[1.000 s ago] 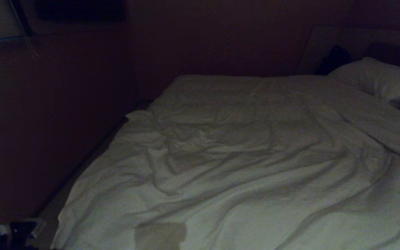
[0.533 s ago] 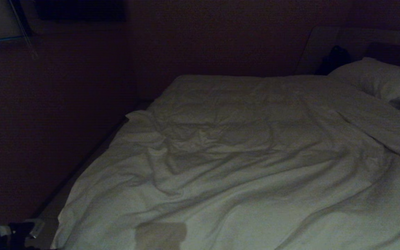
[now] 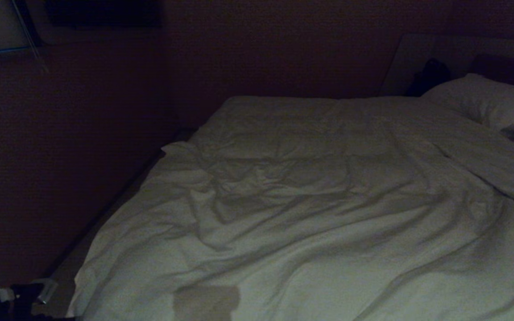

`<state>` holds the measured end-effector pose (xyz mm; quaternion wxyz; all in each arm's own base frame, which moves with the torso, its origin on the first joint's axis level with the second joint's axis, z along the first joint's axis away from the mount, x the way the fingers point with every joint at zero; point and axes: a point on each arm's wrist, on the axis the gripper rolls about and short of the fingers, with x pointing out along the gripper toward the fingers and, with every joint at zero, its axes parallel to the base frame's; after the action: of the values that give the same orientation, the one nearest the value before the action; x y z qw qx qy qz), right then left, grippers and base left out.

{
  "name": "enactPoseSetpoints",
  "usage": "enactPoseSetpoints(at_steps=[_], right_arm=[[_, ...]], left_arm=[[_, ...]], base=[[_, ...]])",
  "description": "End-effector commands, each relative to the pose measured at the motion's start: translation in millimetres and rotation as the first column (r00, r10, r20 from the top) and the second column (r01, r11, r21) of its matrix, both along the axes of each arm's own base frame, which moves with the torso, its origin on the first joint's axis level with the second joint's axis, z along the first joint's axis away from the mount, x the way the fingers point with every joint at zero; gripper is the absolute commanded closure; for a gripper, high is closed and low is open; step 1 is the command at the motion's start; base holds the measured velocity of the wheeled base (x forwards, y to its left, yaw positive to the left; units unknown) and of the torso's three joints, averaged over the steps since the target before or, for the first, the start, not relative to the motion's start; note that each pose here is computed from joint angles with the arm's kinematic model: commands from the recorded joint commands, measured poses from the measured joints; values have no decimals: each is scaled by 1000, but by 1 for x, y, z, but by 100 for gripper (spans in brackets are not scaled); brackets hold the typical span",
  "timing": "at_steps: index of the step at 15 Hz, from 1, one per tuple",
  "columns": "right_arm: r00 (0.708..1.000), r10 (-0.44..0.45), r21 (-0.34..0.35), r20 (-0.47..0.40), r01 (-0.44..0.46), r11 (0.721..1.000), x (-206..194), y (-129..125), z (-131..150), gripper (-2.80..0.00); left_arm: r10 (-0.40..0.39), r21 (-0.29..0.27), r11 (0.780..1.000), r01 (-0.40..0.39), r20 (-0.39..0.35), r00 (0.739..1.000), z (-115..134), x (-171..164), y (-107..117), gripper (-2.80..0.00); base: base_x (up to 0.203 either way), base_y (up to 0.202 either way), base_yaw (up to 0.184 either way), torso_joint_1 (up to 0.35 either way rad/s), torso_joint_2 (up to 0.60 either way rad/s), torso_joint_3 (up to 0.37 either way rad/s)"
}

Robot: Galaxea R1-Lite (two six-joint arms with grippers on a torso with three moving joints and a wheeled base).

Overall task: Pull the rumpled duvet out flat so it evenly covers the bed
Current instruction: Flatten the corners of the folded blanket

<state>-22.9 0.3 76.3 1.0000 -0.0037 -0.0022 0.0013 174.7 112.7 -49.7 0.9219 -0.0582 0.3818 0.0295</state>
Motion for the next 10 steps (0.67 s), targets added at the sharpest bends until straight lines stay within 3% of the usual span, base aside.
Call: enactPoseSetpoints(at_steps=[1,10], right_arm=[[1000,1,0,-1,-1,1000,0,0,0,0],[1000,1,1,-1,-1,1000,0,0,0,0]], left_arm=[[-5,22,1000,4,39,999,3,3,1,0],[12,14,1000,-13,49,999,6,4,1,0]], base=[[0,0,0,0,0,0],[0,0,0,0,0,0]])
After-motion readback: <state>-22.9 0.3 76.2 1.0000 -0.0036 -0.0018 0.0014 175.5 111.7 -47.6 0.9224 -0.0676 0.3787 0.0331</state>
